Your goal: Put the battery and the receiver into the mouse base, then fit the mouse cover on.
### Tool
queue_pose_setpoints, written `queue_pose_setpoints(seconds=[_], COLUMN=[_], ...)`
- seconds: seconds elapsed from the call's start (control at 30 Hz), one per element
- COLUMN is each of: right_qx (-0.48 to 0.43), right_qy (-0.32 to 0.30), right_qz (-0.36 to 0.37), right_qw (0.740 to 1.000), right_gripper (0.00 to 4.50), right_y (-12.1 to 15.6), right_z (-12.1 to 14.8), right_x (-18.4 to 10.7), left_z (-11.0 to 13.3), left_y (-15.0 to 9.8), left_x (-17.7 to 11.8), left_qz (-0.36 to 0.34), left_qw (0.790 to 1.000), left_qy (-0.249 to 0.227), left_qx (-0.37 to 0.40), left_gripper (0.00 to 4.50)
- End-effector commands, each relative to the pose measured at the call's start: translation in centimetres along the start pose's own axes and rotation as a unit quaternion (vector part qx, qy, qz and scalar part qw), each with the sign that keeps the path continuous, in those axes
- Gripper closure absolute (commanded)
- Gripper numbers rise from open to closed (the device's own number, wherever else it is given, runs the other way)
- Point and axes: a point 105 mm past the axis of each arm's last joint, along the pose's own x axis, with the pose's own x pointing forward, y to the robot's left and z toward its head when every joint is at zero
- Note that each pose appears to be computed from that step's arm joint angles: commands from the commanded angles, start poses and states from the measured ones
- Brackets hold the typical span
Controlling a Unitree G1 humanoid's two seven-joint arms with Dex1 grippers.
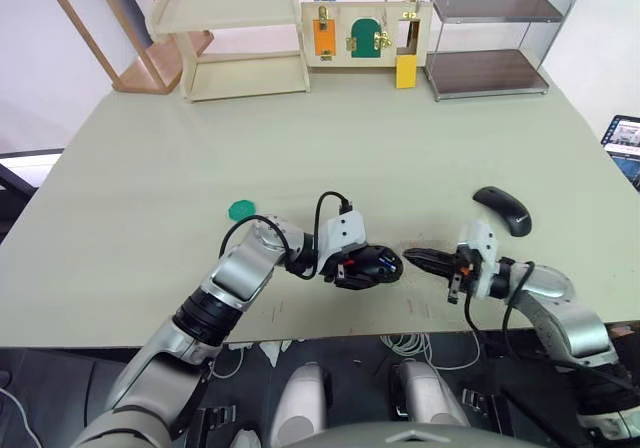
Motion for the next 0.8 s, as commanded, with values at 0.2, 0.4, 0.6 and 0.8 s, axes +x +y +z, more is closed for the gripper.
queue_pose_setpoints(seconds=[0.2,0.4,0.6,0.8], right_qx=[-0.02,-0.024,-0.029,-0.045], right_qy=[-0.011,-0.012,-0.023,-0.021], right_qz=[-0.021,-0.015,0.009,0.004], right_qw=[1.0,1.0,0.999,0.999], right_gripper=[4.48,2.25,0.03,0.03], right_y=[-0.5,-0.3,0.4,0.5], right_z=[0.1,0.4,1.1,0.6], right_x=[-4.3,-6.3,-8.0,-8.8], left_z=[-1.2,-1.2,-1.4,-1.3], left_y=[-0.3,-0.1,-0.2,-0.1], left_x=[0.1,-0.2,-0.3,-0.5], left_qz=[-0.003,0.002,0.015,0.024], left_qw=[1.0,1.0,1.0,0.999], left_qy=[0.019,0.022,0.025,0.022], left_qx=[-0.012,-0.008,-0.011,-0.014], left_gripper=[1.51,1.51,1.51,1.51])
